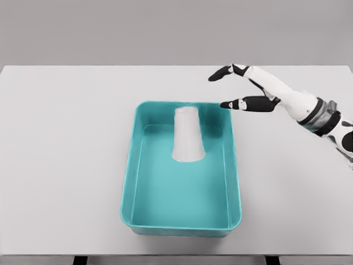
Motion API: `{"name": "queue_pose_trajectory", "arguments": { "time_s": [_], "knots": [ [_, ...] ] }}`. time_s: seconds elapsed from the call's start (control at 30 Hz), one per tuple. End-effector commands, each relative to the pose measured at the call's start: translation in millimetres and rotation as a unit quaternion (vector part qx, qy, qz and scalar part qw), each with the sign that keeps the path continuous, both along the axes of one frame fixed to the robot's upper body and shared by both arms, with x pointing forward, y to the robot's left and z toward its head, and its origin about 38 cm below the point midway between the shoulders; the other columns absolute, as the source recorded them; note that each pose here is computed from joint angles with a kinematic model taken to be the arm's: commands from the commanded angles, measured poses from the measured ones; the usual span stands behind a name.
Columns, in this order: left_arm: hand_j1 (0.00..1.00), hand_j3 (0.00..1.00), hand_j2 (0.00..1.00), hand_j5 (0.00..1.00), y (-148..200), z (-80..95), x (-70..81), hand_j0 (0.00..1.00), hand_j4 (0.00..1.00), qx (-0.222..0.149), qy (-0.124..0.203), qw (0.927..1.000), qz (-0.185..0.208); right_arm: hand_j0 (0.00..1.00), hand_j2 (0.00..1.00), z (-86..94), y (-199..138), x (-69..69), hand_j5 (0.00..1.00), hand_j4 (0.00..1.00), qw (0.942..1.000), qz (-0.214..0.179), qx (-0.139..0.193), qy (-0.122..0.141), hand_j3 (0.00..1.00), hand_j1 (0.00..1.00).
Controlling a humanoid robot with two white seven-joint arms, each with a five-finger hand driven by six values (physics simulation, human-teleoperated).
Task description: Put the paper cup into the basket with your right arm
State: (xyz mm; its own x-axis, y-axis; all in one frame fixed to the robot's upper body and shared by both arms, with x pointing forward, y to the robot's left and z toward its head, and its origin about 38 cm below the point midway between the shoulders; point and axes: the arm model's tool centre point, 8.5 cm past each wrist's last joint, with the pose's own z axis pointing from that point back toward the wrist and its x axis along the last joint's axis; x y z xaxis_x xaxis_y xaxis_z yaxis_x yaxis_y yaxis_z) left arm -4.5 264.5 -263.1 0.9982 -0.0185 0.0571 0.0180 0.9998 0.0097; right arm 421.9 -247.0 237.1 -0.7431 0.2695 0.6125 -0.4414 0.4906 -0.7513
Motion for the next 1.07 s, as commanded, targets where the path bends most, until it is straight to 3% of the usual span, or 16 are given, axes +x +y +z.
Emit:
{"name": "queue_pose_trajectory", "arguments": {
  "time_s": [0.0, 0.13, 0.33, 0.43, 0.47, 0.53, 0.6, 0.63, 0.67, 0.7, 0.73, 1.0, 1.03],
  "knots": [
    [1.00, 1.00, 1.00, 1.00, 0.0, 0.0, -0.1, 1.00, 1.00, 0.000, 0.000, 1.0000, 0.000, 0.99, 0.99, -9.1, 8.7, -2.6, 0.99, 0.99, 0.9987, 0.012, -0.045, -0.019, 0.99, 0.99],
    [1.00, 1.00, 1.00, 1.00, 0.0, 0.0, -1.1, 1.00, 1.00, 0.000, 0.001, 1.0000, 0.000, 1.00, 1.00, 13.4, 13.4, 5.3, 1.00, 1.00, 0.9965, 0.017, -0.060, -0.055, 1.00, 1.00],
    [1.00, 1.00, 1.00, 1.00, 0.1, 0.0, -0.1, 1.00, 1.00, 0.000, 0.000, 1.0000, 0.000, 1.00, 1.00, 12.7, 12.1, 5.4, 1.00, 1.00, 0.9964, 0.016, -0.063, -0.054, 1.00, 1.00],
    [1.00, 1.00, 1.00, 1.00, 0.0, 0.0, -0.1, 1.00, 1.00, 0.000, 0.000, 1.0000, 0.000, 1.00, 1.00, 15.0, -4.1, 14.1, 1.00, 1.00, 0.9934, -0.005, -0.095, -0.064, 1.00, 1.00],
    [1.00, 1.00, 1.00, 1.00, 0.0, 0.0, 0.4, 1.00, 1.00, 0.000, -0.001, 1.0000, 0.000, 1.00, 1.00, 21.2, -39.4, 11.4, 1.00, 1.00, 0.9889, -0.034, -0.129, -0.065, 1.00, 1.00],
    [1.00, 1.00, 1.00, 1.00, 0.0, 0.0, -0.1, 1.00, 1.00, 0.000, 0.000, 1.0000, 0.000, 1.00, 1.00, 29.0, -68.5, 8.7, 1.00, 1.00, 0.9827, -0.060, -0.161, -0.069, 1.00, 1.00],
    [1.00, 1.00, 1.00, 1.00, 0.0, 0.0, -0.1, 1.00, 1.00, 0.000, 0.000, 1.0000, 0.000, 1.00, 1.00, 17.5, -73.8, 3.5, 1.00, 1.00, 0.9819, -0.061, -0.170, -0.056, 1.00, 1.00],
    [1.00, 1.00, 1.00, 1.00, 0.0, 0.0, -0.1, 1.00, 1.00, 0.000, 0.000, 1.0000, 0.000, 1.00, 1.00, -1.0, -80.5, -5.9, 1.00, 1.00, 0.9808, -0.060, -0.183, -0.033, 1.00, 1.00],
    [1.00, 1.00, 1.00, 1.00, 0.0, 0.0, -0.1, 1.00, 1.00, 0.000, 0.000, 1.0000, 0.000, 1.00, 1.00, 2.4, -94.6, -14.6, 1.00, 1.00, 0.9723, -0.062, -0.222, -0.040, 1.00, 1.00],
    [1.00, 1.00, 1.00, 1.00, 0.1, 0.0, -0.1, 1.00, 1.00, 0.000, 0.000, 1.0000, 0.000, 1.00, 1.00, 12.8, -92.3, -27.1, 1.00, 1.00, 0.9645, -0.045, -0.252, -0.064, 1.00, 1.00],
    [1.00, 1.00, 1.00, 1.00, 0.1, 0.0, -0.1, 1.00, 1.00, 0.000, 0.000, 1.0000, 0.000, 1.00, 1.00, 10.1, -95.2, -32.5, 1.00, 1.00, 0.9583, -0.040, -0.275, -0.068, 1.00, 1.00],
    [1.00, 1.00, 1.00, 1.00, 0.0, 0.0, -0.6, 1.00, 1.00, 0.000, 0.001, 1.0000, 0.000, 1.00, 1.00, 6.7, -100.6, -34.3, 1.00, 1.00, 0.9553, -0.043, -0.285, -0.065, 1.00, 1.00],
    [1.00, 1.00, 1.00, 1.00, 0.2, 0.2, -9.3, 1.00, 1.00, 0.001, 0.009, 1.0000, 0.001, 1.00, 1.00, 6.0, -101.1, -34.3, 1.00, 1.00, 0.9553, -0.043, -0.285, -0.064, 1.00, 1.00]
  ]
}}
